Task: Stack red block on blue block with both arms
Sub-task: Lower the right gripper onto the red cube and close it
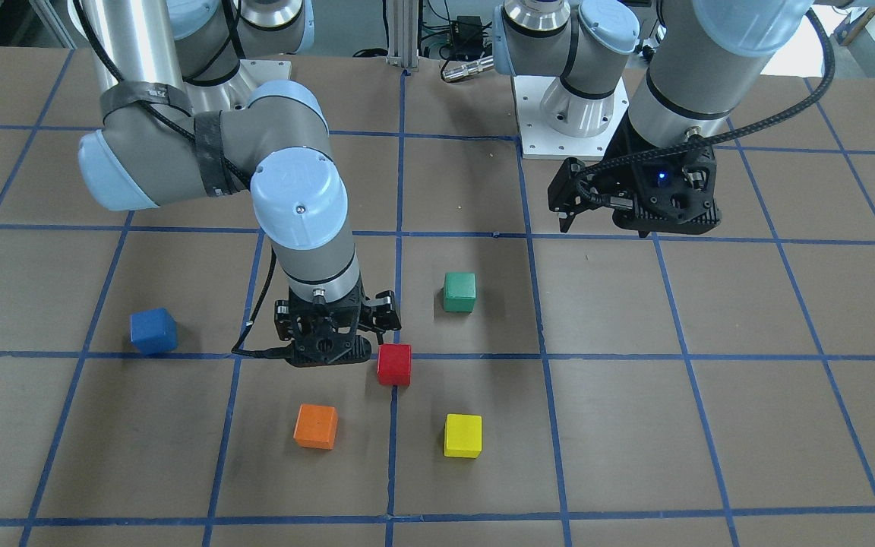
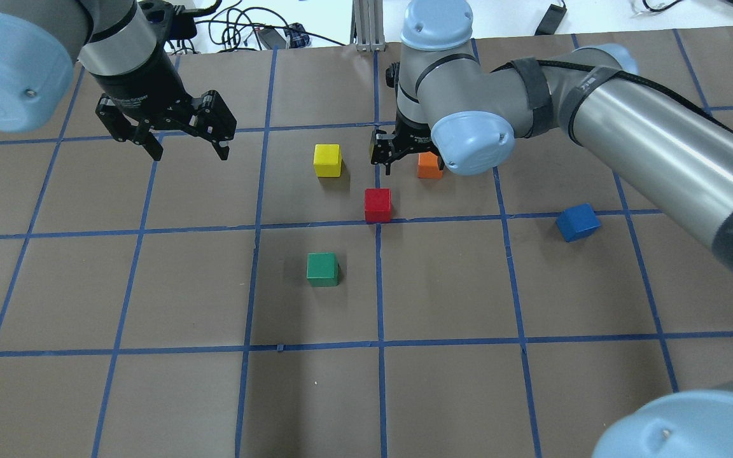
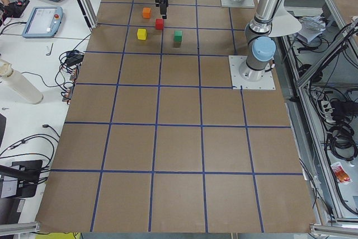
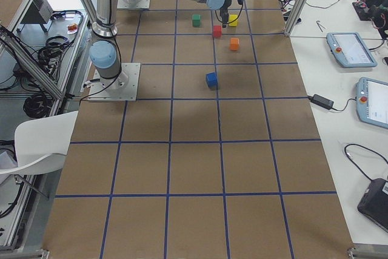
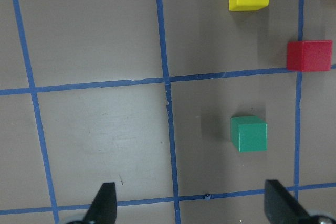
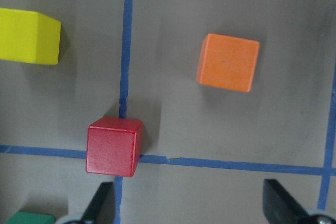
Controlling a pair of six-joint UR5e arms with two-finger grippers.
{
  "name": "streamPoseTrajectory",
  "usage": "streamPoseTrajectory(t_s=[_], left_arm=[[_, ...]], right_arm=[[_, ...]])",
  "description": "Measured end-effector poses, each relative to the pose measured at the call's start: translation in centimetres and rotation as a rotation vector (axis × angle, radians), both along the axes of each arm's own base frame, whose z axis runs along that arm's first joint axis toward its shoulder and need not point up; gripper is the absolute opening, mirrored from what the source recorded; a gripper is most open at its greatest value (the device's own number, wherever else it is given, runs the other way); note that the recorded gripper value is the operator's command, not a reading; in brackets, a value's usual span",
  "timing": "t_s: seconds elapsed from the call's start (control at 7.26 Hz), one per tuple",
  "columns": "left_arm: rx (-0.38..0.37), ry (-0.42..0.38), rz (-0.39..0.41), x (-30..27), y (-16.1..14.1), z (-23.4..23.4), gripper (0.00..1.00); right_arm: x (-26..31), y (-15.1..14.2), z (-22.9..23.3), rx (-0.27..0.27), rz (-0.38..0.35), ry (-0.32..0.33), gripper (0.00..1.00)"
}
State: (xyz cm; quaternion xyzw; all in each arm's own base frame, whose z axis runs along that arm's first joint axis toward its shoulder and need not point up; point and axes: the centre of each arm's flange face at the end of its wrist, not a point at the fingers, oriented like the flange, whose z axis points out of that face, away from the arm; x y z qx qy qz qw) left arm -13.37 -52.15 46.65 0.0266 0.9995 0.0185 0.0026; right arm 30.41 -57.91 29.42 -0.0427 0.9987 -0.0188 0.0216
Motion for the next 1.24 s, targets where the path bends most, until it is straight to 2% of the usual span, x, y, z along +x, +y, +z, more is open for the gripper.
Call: streamPoseTrajectory(t_s=[0.28,0.69,0.96,1.1,1.24], left_arm=[[0.000,-0.032,-0.020,0.5,-0.1,-0.1,1.00],[0.008,-0.038,-0.031,0.5,0.1,-0.5,1.00],[0.012,-0.036,-0.032,0.5,0.2,-0.9,1.00],[0.012,-0.036,-0.032,0.5,0.2,-0.9,1.00],[0.012,-0.036,-0.032,0.5,0.2,-0.9,1.00]], right_arm=[[2.1,0.0,-2.9,0.015,0.012,-0.016,1.00],[4.8,-0.2,-7.0,0.032,0.024,-0.073,1.00],[5.1,0.0,-8.7,0.062,0.024,-0.079,1.00],[5.1,0.1,-9.0,0.069,0.024,-0.078,0.89],[5.1,0.1,-9.2,0.071,0.024,-0.078,0.46]])
